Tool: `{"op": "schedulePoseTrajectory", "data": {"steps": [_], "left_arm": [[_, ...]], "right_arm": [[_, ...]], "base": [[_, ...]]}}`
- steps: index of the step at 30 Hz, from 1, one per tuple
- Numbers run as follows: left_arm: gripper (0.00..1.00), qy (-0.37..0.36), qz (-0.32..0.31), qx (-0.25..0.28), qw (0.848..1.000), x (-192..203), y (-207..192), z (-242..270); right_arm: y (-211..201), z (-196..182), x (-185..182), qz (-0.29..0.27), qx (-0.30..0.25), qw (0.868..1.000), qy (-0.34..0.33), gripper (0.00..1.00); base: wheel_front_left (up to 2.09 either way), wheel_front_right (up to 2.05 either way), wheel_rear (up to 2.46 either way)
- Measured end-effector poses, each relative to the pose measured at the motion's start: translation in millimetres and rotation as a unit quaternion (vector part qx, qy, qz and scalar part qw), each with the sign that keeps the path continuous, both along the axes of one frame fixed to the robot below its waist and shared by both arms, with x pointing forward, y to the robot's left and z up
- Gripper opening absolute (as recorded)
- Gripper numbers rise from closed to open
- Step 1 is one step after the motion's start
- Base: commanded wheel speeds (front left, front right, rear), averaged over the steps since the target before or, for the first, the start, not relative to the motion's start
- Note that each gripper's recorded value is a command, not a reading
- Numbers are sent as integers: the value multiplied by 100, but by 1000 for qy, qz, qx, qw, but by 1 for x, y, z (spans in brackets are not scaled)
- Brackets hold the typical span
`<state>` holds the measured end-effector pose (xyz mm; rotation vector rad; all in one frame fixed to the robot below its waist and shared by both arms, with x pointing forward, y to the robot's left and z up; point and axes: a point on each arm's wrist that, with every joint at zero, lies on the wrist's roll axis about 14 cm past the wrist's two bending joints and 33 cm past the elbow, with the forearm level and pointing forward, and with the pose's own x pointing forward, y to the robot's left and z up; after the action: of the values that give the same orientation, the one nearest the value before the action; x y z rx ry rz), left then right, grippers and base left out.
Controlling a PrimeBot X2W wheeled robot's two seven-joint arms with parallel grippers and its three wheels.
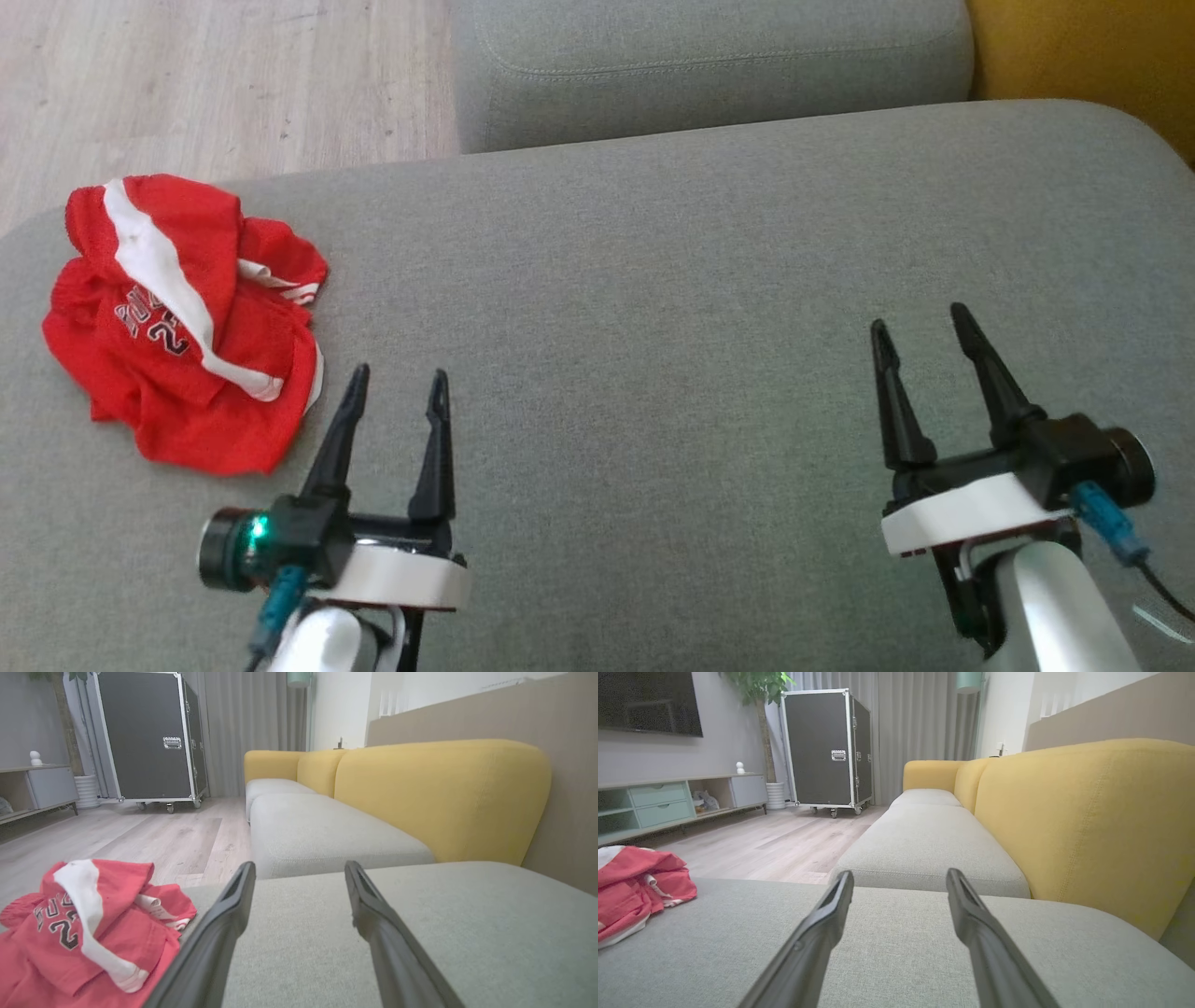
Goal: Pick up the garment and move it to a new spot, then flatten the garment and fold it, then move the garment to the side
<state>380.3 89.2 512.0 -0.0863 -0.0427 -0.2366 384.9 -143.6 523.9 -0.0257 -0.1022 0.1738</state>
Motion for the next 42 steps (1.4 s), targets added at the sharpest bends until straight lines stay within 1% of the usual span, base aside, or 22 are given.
{"op": "schedulePoseTrajectory", "data": {"steps": [5,9,13,16,19,23,34,42], "left_arm": [[100,-15,12,-31,999,0,8,11],[100,-17,19,-41,999,-6,15,9],[100,-16,14,-37,999,-8,15,4],[100,13,15,-24,1000,-12,16,-17],[100,36,16,-22,999,-15,17,-31],[100,43,20,-23,999,-14,20,-36],[100,39,26,-20,999,-14,24,-34],[100,30,61,-19,998,-19,47,-29]], "right_arm": [[-7,-3,0,-12,47,999,6,100],[-5,-8,-1,-10,54,998,13,100],[-5,-18,-4,-12,83,996,26,100],[-4,-36,-8,-16,115,992,57,100],[-3,-49,-12,-19,131,988,80,100],[-2,-52,-14,-18,140,986,86,100],[0,-52,-14,-15,138,986,87,100],[27,-48,-11,27,134,987,86,100]], "base": [[0,0,0],[0,0,0],[0,0,0],[0,0,0],[0,0,0],[0,0,0],[0,0,0],[0,0,0]]}}
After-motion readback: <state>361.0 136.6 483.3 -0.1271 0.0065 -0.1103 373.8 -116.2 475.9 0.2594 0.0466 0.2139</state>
